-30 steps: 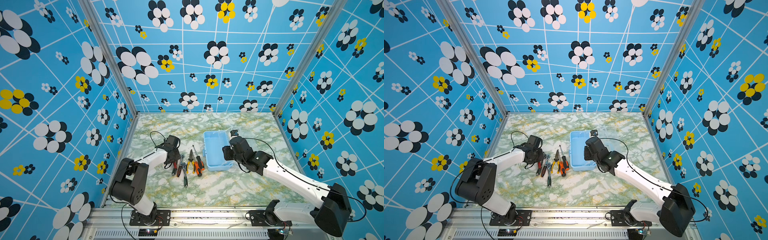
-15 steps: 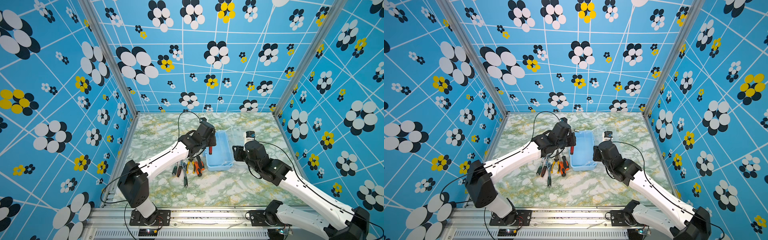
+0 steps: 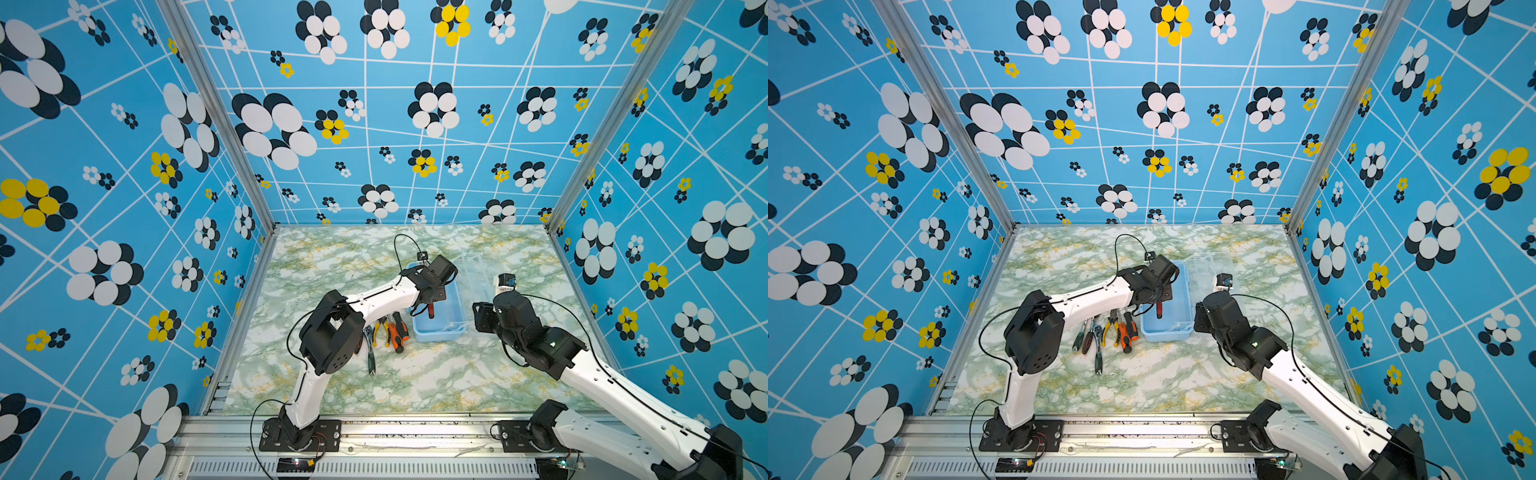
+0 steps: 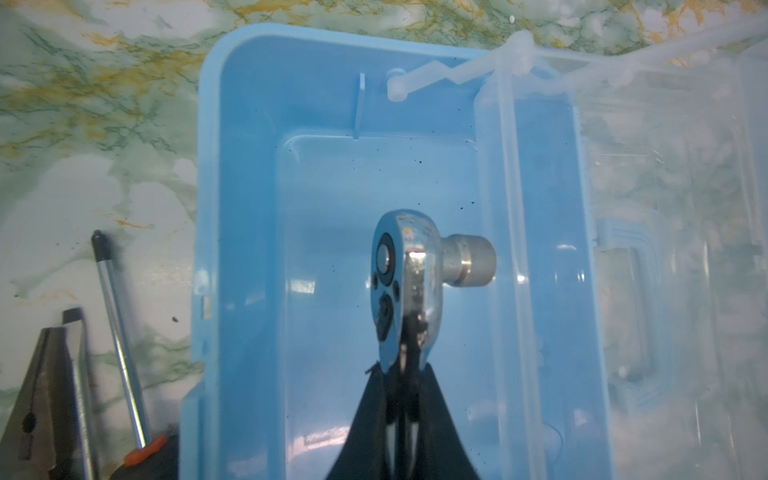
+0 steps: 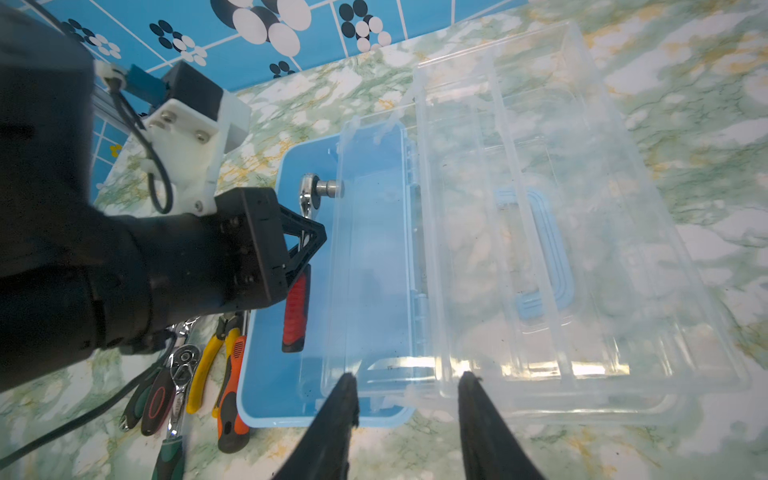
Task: Pack the tool kit
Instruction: 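Carry the red-handled ratchet into the blue box with the left gripper and release, then move the left gripper back to the tools and grasp a green-handled ratchet, then carry the green-handled ratchet into the box beside the red one, release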
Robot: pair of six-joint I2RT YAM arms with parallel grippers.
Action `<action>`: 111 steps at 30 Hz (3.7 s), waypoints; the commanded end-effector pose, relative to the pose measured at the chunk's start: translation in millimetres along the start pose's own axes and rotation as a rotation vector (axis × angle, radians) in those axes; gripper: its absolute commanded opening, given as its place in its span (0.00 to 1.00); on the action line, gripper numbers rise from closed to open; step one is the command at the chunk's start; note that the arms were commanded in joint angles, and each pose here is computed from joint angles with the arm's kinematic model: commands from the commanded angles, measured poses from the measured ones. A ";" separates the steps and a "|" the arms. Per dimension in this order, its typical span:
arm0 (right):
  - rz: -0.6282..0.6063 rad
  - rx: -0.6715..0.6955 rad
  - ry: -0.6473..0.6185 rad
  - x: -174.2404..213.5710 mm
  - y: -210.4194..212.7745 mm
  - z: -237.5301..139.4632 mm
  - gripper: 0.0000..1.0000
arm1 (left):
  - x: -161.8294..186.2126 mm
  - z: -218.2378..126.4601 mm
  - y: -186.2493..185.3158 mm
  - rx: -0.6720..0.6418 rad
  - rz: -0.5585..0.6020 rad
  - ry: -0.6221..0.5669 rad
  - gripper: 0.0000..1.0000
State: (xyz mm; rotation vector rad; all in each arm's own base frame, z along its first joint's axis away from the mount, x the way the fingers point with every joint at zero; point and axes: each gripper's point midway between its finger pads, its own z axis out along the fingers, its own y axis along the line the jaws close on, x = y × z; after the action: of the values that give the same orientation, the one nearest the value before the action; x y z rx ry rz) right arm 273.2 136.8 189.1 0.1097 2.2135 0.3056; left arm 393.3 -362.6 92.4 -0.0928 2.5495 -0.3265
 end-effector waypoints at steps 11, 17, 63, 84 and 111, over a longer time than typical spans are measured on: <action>0.050 0.005 -0.005 10.1 -13.4 -6.7 0.43 | 19.0 38.5 7.9 -0.037 -0.043 0.123 0.00; 0.058 0.003 -0.007 10.5 -16.1 -13.1 0.43 | 22.0 42.2 11.8 -0.016 -0.063 0.139 0.02; -0.220 -0.146 0.055 25.5 100.4 -0.1 0.51 | 31.8 -124.6 232.3 -0.102 -0.089 -0.100 0.48; -0.204 -0.133 0.067 37.1 100.0 13.4 0.49 | 58.7 -47.9 263.3 -0.155 -0.116 0.060 0.34; -0.235 -0.117 0.080 45.2 103.7 28.2 0.48 | 75.9 -18.8 290.2 -0.343 -0.102 0.159 0.00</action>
State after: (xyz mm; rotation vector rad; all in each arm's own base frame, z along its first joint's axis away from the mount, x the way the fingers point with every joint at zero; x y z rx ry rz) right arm 261.9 248.7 166.4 -0.2323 2.2640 0.3270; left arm 348.5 -105.5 19.6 -0.3157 2.6110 -0.0782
